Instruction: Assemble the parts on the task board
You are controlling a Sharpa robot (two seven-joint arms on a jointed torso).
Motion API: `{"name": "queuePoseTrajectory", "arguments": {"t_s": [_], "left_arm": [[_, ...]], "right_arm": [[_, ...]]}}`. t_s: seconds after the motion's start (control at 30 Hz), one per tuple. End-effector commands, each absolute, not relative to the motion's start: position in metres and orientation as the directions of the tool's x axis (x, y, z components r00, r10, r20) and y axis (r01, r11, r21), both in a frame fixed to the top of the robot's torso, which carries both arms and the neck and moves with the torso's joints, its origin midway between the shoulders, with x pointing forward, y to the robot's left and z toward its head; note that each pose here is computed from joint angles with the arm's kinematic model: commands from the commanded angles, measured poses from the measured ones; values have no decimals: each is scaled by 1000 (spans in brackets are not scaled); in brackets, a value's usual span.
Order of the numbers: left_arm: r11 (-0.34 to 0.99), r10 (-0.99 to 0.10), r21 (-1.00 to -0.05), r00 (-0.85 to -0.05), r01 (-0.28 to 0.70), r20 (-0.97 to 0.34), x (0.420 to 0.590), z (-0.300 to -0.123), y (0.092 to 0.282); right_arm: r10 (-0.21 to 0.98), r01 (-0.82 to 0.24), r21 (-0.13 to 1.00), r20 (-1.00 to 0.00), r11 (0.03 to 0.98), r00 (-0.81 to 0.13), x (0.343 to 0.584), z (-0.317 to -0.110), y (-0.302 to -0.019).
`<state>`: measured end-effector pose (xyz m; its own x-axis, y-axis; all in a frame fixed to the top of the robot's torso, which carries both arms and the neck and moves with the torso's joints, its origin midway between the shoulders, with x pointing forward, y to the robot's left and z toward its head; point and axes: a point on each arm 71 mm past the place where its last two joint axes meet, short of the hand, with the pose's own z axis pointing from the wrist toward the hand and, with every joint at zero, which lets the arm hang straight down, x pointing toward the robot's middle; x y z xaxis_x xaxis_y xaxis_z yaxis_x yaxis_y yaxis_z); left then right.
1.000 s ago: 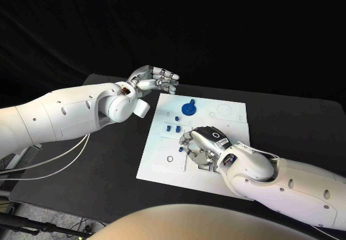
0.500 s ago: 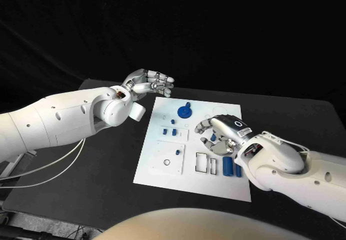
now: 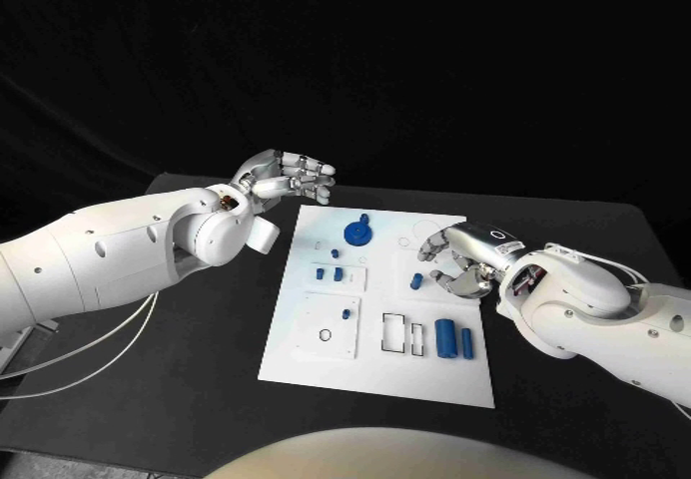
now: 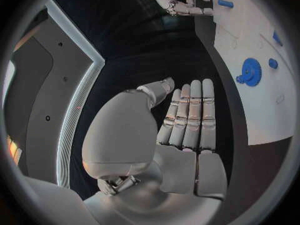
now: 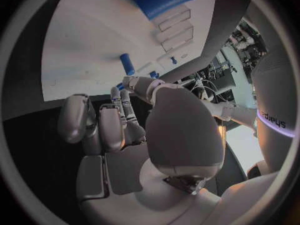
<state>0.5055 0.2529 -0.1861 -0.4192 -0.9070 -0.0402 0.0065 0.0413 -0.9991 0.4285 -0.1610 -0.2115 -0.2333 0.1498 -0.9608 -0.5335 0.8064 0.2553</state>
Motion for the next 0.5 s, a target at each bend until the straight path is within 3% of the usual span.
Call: {"name": "queuePoseTrajectory", "arguments": {"t_s": [0.03, 0.5], "left_arm": [[24, -900, -1000, -434, 18, -29, 505, -184, 250], [27, -902, -1000, -430, 15, -31, 504, -184, 253]], "right_arm": [[96, -554, 240, -957, 797, -275, 428, -217, -159], [64, -565, 240, -948, 790, -313, 426, -225, -149]]}}
